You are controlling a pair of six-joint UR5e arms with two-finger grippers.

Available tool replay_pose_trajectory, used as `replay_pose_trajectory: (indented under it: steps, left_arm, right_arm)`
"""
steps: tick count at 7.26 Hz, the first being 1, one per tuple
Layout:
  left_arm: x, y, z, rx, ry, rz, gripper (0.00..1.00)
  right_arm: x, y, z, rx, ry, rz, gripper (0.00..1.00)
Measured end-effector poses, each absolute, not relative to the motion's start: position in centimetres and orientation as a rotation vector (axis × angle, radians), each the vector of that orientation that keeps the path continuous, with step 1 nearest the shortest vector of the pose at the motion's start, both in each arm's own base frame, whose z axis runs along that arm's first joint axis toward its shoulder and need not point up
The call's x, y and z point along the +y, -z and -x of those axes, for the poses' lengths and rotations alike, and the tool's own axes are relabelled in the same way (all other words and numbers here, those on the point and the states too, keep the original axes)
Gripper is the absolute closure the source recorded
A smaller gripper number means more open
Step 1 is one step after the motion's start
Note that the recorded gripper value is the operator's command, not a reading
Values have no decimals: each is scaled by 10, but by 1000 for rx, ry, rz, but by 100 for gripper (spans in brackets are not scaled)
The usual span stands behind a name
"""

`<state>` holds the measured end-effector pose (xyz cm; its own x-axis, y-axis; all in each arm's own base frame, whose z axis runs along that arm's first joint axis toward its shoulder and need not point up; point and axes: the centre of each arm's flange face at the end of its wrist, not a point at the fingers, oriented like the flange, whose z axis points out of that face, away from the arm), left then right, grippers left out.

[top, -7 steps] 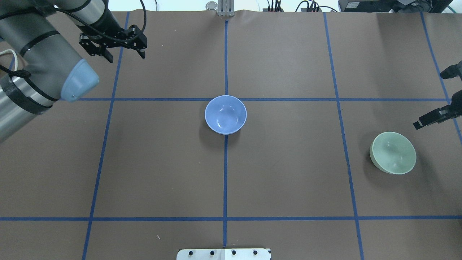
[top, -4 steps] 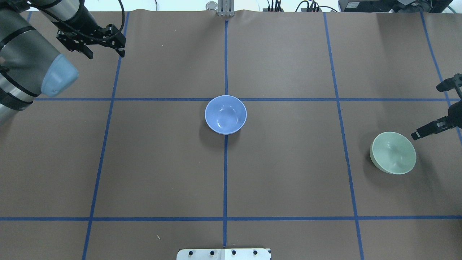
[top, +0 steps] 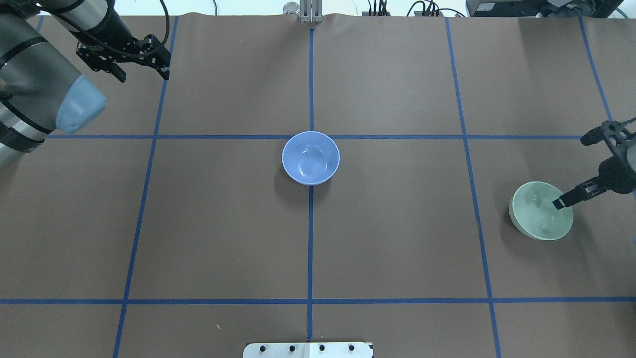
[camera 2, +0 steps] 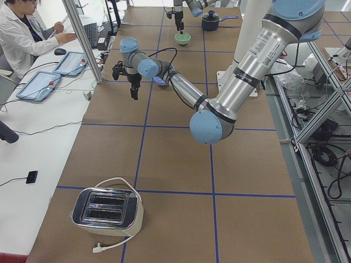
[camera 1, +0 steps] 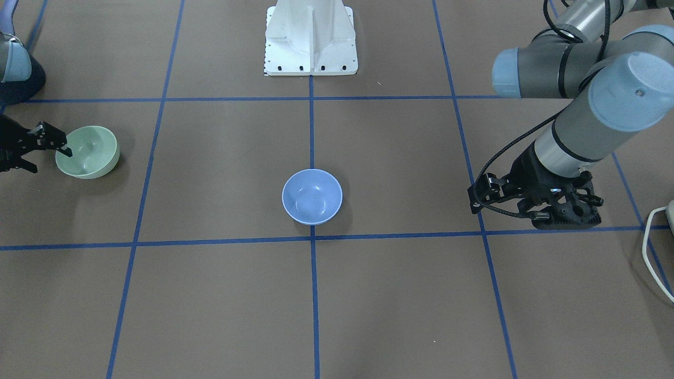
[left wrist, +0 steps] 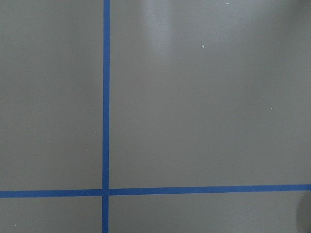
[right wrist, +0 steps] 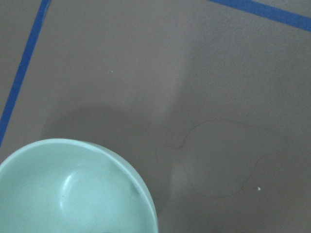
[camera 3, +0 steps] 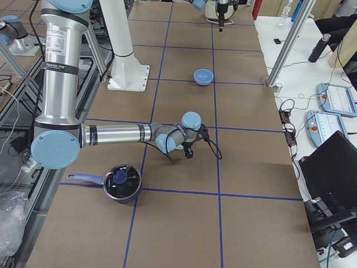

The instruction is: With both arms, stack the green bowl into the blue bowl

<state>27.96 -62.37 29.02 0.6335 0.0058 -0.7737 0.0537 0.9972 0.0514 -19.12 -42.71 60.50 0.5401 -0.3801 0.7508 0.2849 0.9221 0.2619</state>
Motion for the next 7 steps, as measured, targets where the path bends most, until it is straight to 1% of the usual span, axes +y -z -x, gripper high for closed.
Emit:
replay_pose_trajectory:
  steps: [2,4,5,7]
  left_arm:
    - [-624,-294,-280,881,29,-68,3]
    - [-624,-299,-280,879,29,-68,3]
    - [-624,-300,-280,878,30,-68,3]
    - [-624,-301,-281,876,30,-68,3]
  right_arm:
    - [-424,-605,201,-914,418,-111,73]
    - [-423,-603,207,-913,430,-113,78]
    - [-425,-601,208,-914,432,-116,83]
    - [-427,-597,210,-919,435,-122,86]
